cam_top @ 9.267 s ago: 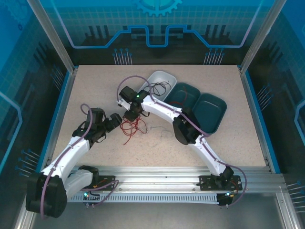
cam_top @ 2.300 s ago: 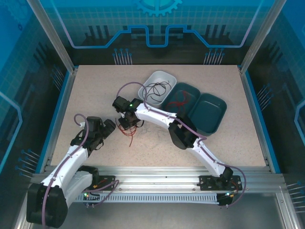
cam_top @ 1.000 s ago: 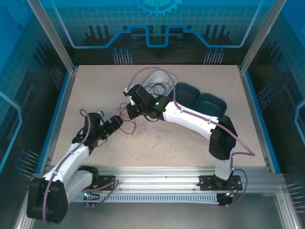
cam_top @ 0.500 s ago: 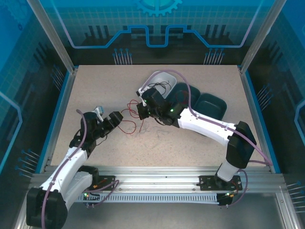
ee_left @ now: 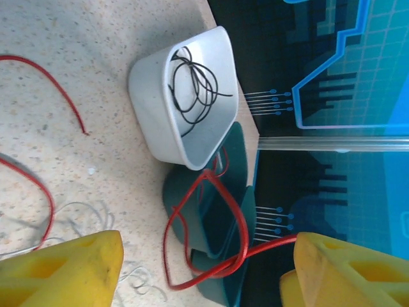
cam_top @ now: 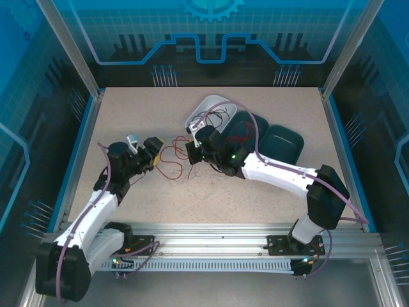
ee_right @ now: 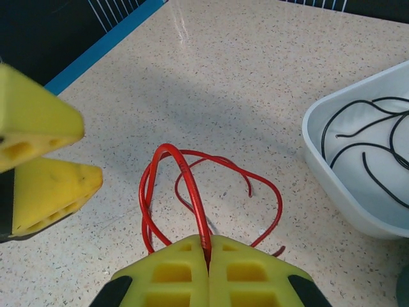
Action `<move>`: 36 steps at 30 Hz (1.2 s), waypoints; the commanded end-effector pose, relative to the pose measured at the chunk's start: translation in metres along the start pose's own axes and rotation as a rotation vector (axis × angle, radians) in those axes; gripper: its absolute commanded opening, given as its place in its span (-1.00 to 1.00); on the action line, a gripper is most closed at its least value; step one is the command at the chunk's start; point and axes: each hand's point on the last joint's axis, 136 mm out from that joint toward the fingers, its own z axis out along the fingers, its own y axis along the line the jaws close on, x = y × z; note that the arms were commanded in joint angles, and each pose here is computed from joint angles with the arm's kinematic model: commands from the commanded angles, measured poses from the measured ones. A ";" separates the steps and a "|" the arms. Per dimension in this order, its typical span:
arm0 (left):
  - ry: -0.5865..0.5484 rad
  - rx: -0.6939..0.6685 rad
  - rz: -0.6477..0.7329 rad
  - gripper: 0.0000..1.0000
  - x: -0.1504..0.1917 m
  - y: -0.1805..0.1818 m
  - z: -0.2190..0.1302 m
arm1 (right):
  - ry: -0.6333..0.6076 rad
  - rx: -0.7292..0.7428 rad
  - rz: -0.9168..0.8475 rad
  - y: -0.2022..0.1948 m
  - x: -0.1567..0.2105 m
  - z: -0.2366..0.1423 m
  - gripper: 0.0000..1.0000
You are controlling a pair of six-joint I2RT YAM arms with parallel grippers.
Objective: Untangle the cables
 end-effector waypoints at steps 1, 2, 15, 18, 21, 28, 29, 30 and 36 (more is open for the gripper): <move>0.026 0.079 0.003 0.37 -0.004 -0.029 0.006 | -0.104 -0.045 -0.011 0.013 -0.024 -0.013 -1.00; 0.034 0.075 0.004 0.35 -0.003 -0.029 0.009 | -0.108 -0.050 -0.014 0.014 -0.024 -0.014 -1.00; 0.096 0.064 0.046 0.05 0.010 -0.036 0.035 | -0.121 -0.082 -0.051 0.025 -0.023 -0.015 -1.00; 0.111 0.058 0.048 -0.19 0.013 -0.033 0.038 | -0.128 -0.077 -0.057 0.025 -0.024 -0.016 -1.00; 0.119 0.044 0.050 -0.53 0.015 -0.027 0.040 | -0.134 -0.048 -0.055 0.020 -0.025 -0.018 -1.00; 0.087 -0.046 0.096 -0.92 0.015 -0.005 0.030 | -0.160 0.045 -0.045 -0.001 -0.028 -0.031 -1.00; 0.081 -0.061 0.104 -0.94 0.015 -0.002 0.028 | -0.161 0.056 -0.041 -0.004 -0.029 -0.033 -1.00; 0.072 -0.075 0.115 -0.97 0.014 0.001 0.025 | -0.160 0.072 -0.035 -0.008 -0.029 -0.035 -1.00; 0.011 -0.154 0.174 -1.00 0.008 0.018 0.007 | -0.135 0.187 0.012 -0.041 -0.023 -0.046 -1.00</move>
